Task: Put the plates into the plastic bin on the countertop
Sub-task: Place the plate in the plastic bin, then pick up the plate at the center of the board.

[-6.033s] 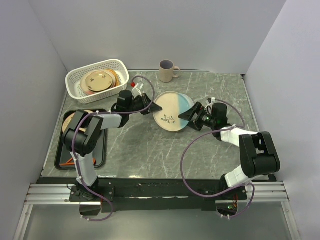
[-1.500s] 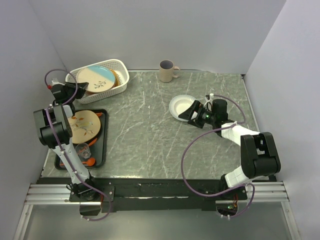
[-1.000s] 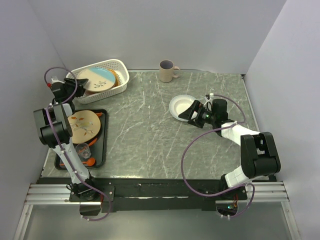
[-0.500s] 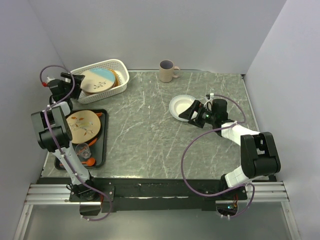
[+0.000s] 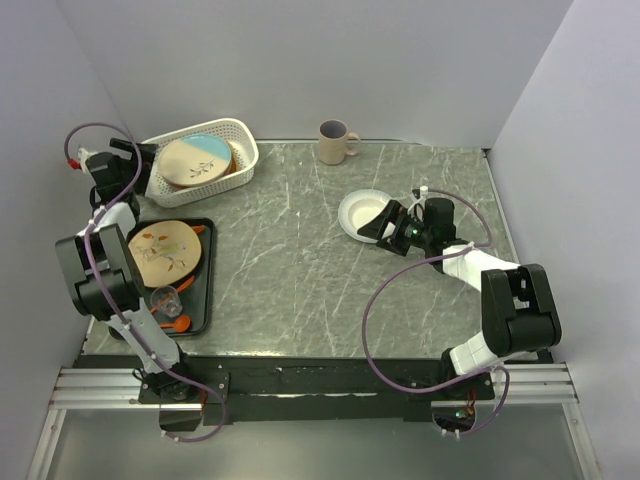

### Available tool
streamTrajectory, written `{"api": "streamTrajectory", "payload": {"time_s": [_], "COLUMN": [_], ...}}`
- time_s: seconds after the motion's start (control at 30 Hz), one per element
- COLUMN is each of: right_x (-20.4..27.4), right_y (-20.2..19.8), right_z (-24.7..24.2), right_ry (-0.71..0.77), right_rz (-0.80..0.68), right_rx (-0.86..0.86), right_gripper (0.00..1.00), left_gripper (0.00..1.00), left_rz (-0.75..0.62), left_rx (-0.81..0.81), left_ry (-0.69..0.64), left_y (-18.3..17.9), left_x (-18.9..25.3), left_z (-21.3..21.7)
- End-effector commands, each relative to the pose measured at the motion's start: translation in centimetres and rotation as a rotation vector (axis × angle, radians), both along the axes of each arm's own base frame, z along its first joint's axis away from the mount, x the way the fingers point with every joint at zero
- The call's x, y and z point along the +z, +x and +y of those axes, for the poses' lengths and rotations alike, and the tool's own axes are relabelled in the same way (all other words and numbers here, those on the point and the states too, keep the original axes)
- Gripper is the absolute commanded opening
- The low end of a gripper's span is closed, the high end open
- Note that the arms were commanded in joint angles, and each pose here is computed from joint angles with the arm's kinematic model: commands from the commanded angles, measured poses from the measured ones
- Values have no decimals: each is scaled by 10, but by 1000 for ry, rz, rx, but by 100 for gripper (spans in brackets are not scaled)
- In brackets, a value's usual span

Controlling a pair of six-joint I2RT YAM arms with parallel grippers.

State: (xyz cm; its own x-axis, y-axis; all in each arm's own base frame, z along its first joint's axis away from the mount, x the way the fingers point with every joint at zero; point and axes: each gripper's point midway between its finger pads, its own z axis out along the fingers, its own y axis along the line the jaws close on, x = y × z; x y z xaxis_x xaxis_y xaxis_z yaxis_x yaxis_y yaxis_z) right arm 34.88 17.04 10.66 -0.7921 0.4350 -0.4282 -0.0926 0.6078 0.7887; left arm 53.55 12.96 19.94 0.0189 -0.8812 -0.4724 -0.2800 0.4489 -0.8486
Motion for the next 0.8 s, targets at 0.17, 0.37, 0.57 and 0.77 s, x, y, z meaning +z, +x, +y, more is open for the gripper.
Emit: {"api": "streamTrajectory", "payload": {"time_s": [0.17,0.37,0.57,0.77], "right_x": [19,24,34,22], "right_y": [4,7,5,-1], "right_z": [0,-12,-28,-49], "right_ry": [-7,-58,-74,-103], "right_rz": [-77,-93,-129,-98], "right_rx": [0,-55,-146,-238], "right_gripper": [100,99,98,96], "left_gripper": [99,99,99,99], "left_rz": [-139,-111,-68,-46], "left_rx": [-129,-286,-456,-614], "left_ry": [143,167,198,204], "left_y": [-16,-28,-48,-74], "left_x": [76,68,43,18], "left_z": [-45,-104,-183,-256]}}
